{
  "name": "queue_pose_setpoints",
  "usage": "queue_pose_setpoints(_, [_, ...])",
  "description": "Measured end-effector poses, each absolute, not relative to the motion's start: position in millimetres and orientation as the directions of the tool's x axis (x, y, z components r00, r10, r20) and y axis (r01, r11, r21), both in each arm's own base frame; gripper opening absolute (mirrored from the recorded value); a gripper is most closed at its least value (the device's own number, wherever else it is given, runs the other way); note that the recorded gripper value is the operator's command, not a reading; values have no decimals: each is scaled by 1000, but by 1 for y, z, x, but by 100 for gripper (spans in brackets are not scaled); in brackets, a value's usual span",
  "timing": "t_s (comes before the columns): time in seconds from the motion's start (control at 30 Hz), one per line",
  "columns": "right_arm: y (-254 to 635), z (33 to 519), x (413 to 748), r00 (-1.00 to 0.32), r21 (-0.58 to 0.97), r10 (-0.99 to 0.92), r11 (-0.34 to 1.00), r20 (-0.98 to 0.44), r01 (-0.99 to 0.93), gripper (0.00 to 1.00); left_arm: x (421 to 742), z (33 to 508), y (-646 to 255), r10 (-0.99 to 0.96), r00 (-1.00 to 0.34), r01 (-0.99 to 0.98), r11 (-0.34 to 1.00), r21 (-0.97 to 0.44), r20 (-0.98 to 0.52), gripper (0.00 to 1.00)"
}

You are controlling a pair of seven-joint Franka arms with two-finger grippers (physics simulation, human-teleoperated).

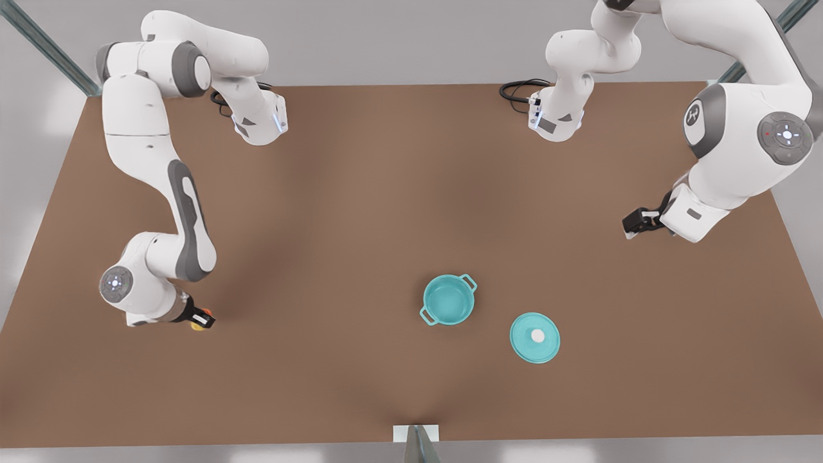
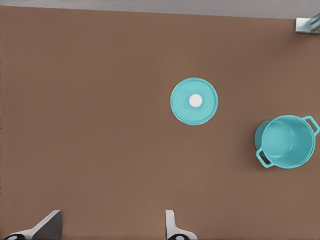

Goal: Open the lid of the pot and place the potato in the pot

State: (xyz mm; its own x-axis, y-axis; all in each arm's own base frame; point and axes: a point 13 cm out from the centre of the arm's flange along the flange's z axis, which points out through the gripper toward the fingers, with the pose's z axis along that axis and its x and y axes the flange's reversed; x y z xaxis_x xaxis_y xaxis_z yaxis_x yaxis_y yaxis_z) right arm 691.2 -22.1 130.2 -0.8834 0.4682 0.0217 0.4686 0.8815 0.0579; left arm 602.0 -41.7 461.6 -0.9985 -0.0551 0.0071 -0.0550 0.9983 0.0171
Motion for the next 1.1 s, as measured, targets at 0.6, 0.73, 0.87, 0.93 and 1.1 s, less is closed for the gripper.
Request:
queue_pose_setpoints(0.6, [448, 242, 647, -994, 215, -76, 972, -76, -90, 52, 605, 462, -40, -69, -998, -69, 997, 26, 1, 100])
queue_pose_setpoints(0.73, [497, 205, 641, -993, 263, -79, 960, -88, -100, 52, 606, 460, -41, -72, -997, -72, 997, 22, 4, 100])
queue_pose_setpoints(0.87, [548, 161, 633, -991, 337, -59, 936, -121, -97, 52, 606, 459, -41, -74, -997, -74, 997, 19, 5, 100])
queue_pose_setpoints(0.93, [570, 146, 632, -988, 376, -40, 922, -147, -93, 52, 606, 459, -42, -73, -997, -73, 997, 19, 6, 100])
queue_pose_setpoints(1.1, [607, 135, 635, -977, 459, 23, 885, -214, -79, 61, 606, 459, -44, -72, -997, -72, 997, 18, 6, 100])
